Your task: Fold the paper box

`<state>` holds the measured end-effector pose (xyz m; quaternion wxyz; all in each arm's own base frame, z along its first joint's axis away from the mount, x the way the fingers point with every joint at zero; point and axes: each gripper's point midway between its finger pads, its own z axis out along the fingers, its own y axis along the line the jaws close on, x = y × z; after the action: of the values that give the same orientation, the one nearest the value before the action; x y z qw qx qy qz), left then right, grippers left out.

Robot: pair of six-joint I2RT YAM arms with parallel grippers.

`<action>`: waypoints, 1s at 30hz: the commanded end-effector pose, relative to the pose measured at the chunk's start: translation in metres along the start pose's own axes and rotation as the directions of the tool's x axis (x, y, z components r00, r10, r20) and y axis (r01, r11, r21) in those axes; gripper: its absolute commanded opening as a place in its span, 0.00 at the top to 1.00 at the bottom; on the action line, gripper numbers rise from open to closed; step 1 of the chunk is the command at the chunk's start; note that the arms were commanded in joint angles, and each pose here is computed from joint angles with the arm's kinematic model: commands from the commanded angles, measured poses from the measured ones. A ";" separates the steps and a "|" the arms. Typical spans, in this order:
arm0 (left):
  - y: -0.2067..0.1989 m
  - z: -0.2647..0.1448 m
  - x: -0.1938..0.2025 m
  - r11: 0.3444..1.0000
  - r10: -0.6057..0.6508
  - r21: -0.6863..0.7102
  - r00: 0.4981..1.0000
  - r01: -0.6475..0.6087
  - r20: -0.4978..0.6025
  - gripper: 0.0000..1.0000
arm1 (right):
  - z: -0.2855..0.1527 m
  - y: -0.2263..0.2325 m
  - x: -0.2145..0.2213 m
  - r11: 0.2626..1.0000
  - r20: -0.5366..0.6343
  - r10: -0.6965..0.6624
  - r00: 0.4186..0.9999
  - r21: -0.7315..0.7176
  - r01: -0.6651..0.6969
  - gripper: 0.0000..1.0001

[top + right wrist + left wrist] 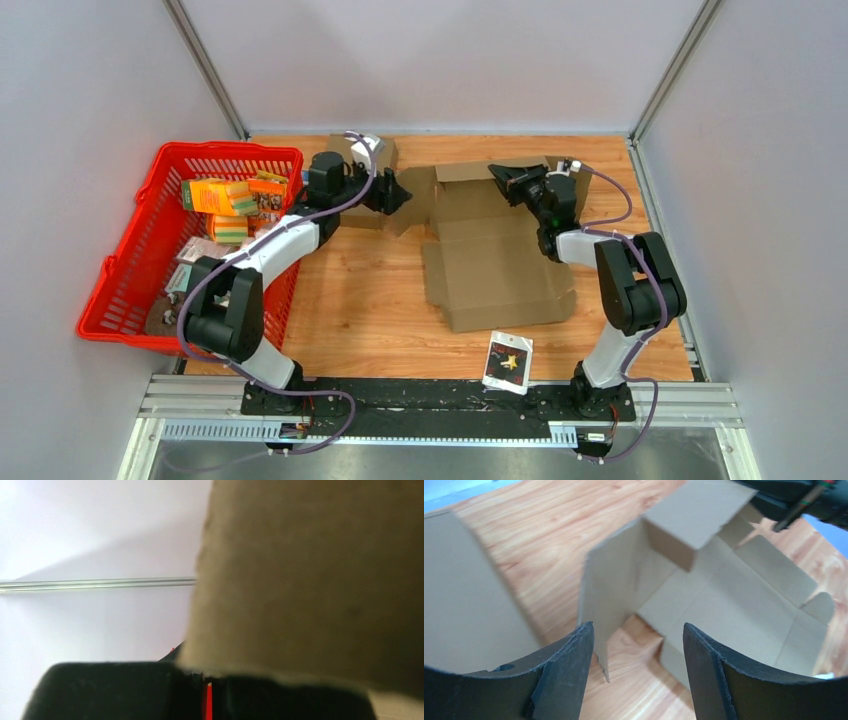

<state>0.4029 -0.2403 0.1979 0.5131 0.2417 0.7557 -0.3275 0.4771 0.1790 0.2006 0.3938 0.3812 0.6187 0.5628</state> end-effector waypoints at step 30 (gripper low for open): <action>0.019 0.031 -0.001 0.936 0.241 0.233 0.962 -0.265 0.128 0.26 | 0.006 0.028 -0.004 0.997 -0.013 -0.042 0.999 -0.067 0.041 0.99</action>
<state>0.4383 -0.2297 0.1531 0.4910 0.3173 0.7409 -0.3307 0.4776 0.1779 0.2048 0.3920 0.3708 0.6214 0.5680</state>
